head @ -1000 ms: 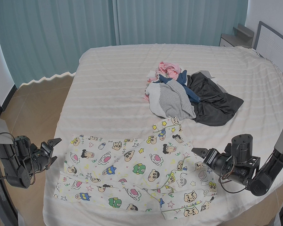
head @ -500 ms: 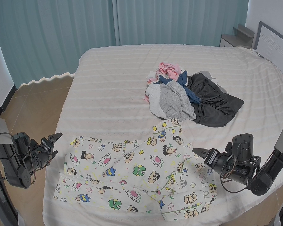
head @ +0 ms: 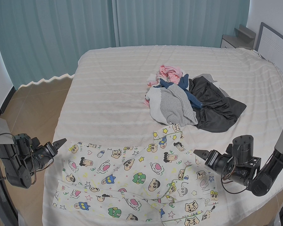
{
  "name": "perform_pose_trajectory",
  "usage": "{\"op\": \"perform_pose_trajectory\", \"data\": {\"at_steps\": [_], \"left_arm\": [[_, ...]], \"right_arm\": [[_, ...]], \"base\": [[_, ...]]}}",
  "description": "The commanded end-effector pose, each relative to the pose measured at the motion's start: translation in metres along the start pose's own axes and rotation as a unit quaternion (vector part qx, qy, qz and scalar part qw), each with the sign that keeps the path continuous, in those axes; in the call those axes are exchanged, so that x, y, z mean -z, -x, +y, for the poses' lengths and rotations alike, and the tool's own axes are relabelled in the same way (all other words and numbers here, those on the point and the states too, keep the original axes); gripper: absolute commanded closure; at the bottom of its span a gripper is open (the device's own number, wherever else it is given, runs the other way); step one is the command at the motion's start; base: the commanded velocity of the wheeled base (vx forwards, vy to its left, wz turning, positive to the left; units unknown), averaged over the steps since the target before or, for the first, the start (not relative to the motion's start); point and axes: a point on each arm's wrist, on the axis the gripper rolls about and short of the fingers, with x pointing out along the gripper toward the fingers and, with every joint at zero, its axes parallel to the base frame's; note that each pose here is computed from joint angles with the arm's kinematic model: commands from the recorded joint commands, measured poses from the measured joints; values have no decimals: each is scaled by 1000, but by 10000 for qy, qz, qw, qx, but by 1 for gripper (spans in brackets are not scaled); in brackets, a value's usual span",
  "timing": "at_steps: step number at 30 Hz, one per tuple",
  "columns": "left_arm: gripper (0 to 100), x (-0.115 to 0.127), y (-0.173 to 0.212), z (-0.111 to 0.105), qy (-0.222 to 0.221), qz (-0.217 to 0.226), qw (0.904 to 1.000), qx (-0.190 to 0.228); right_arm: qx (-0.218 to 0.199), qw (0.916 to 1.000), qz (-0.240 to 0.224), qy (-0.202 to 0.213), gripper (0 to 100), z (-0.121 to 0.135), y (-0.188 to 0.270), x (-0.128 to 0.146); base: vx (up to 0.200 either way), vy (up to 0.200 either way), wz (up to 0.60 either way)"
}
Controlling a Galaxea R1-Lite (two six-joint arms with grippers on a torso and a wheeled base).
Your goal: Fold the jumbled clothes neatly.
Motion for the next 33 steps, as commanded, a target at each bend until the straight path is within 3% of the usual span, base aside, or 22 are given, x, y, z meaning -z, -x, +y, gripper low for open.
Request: {"op": "perform_pose_trajectory", "data": {"at_steps": [1, 5, 10, 18, 27, 33], "left_arm": [[0, -3, -16, 10, -558, 233, 9980, -167], [0, -16, -35, 19, -1088, 777, 9900, -453], [0, -34, -57, 16, -1286, 1284, 9827, -349], [0, -45, -94, 19, -1480, 1428, 9784, -207], [0, -20, -126, 28, -1665, 1731, 9707, -54], [0, -22, -131, 28, -1716, 1670, 9709, -22]], "right_arm": [[24, 10000, 33, 7, 0, -1, -1, 2], [14, 10000, 43, 15, 0, 0, -1, 2], [55, 9999, 77, 44, 0, -2, -2, 4], [181, 9996, 176, 140, 0, -8, 1, 8], [195, 9994, 215, 164, 0, -9, 2, 10], [217, 9994, 225, 163, 0, -10, 2, 11]], "base": [[0, 0, 0], [0, 0, 0], [0, 0, 0], [0, 0, 0], [0, 0, 0], [0, 0, 0]]}}
